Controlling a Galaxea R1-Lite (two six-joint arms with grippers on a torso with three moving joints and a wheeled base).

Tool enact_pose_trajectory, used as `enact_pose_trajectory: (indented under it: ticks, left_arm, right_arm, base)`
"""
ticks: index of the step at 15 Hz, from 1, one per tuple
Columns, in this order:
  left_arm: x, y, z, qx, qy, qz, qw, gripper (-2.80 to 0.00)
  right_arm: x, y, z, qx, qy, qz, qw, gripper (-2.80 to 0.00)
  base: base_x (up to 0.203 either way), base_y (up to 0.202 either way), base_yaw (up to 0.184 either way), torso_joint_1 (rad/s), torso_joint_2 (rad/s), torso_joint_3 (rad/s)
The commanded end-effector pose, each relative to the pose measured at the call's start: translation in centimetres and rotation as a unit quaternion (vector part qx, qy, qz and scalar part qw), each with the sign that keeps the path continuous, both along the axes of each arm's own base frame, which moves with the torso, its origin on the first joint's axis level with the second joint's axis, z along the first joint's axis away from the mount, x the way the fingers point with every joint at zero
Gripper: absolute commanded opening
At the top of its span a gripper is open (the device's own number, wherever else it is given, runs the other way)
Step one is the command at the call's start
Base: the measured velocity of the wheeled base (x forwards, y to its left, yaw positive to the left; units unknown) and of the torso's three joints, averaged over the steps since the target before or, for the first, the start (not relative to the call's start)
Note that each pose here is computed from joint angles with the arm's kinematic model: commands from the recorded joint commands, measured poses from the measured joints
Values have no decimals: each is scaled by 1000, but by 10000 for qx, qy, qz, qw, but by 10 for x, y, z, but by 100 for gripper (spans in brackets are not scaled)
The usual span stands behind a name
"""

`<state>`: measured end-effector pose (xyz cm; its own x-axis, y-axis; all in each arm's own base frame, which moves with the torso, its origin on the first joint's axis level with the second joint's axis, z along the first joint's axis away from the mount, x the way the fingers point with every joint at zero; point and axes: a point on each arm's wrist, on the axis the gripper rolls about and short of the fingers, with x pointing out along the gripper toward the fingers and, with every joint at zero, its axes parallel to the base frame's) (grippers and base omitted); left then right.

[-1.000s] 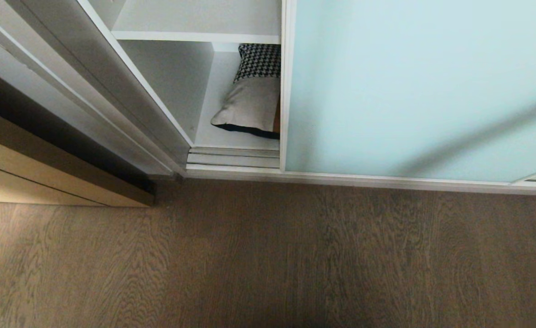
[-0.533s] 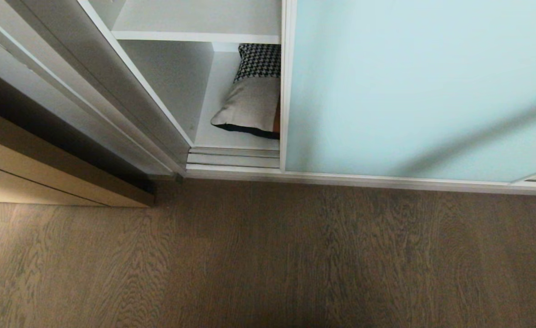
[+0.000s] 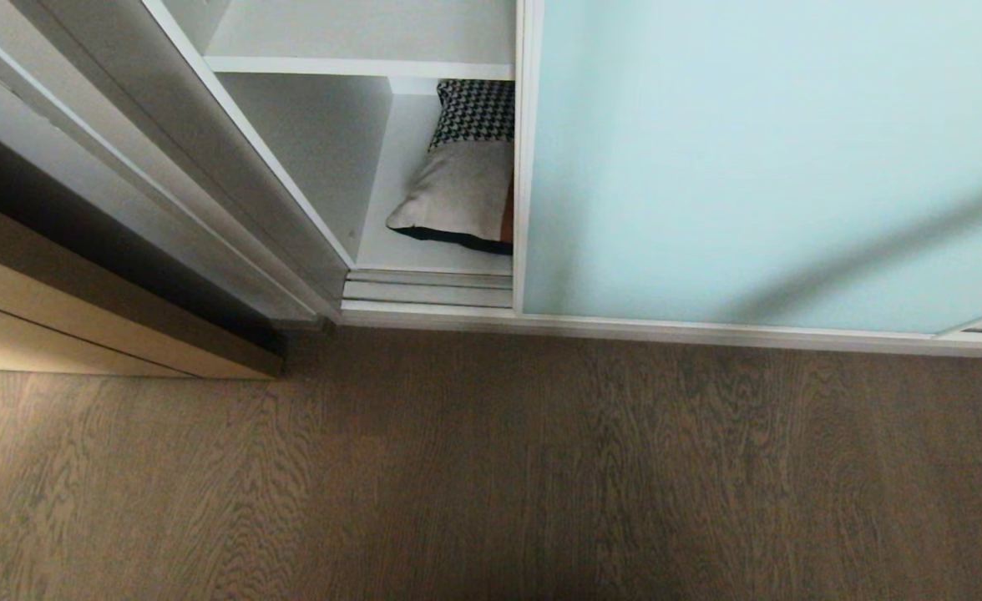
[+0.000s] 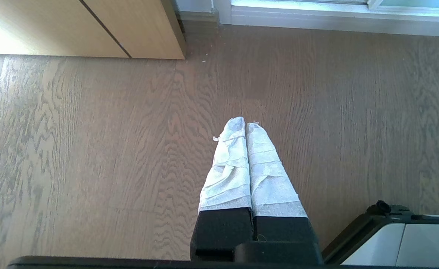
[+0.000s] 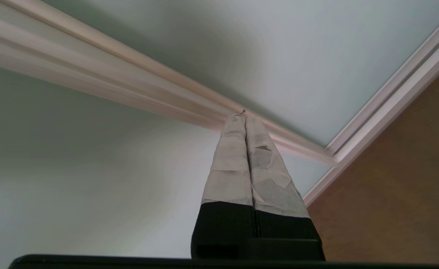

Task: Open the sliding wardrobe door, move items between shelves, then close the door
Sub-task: Close the door

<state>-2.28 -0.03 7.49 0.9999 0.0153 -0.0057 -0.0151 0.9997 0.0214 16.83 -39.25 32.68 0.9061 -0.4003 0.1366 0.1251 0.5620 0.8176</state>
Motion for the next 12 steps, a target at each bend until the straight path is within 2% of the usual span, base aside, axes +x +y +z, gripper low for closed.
enact_pose_trajectory:
  ticks: [1, 5, 12]
  left_arm:
    - [0, 0, 0, 0, 17, 0, 10000, -280]
    - [0, 0, 0, 0, 17, 6, 10000, -280]
    - [0, 0, 0, 0, 17, 0, 10000, -280]
  right_arm:
    - [7, 0, -4, 28, -15, 101, 9999, -280]
    - [11, -8, -9, -252, -138, 107, 9995, -280]
    - [26, -10, -17, -362, -189, 249, 9989, -280]
  base:
    - [0, 0, 0, 0, 0, 0]
    - [0, 0, 0, 0, 0, 0]
    - [0, 0, 0, 0, 0, 0]
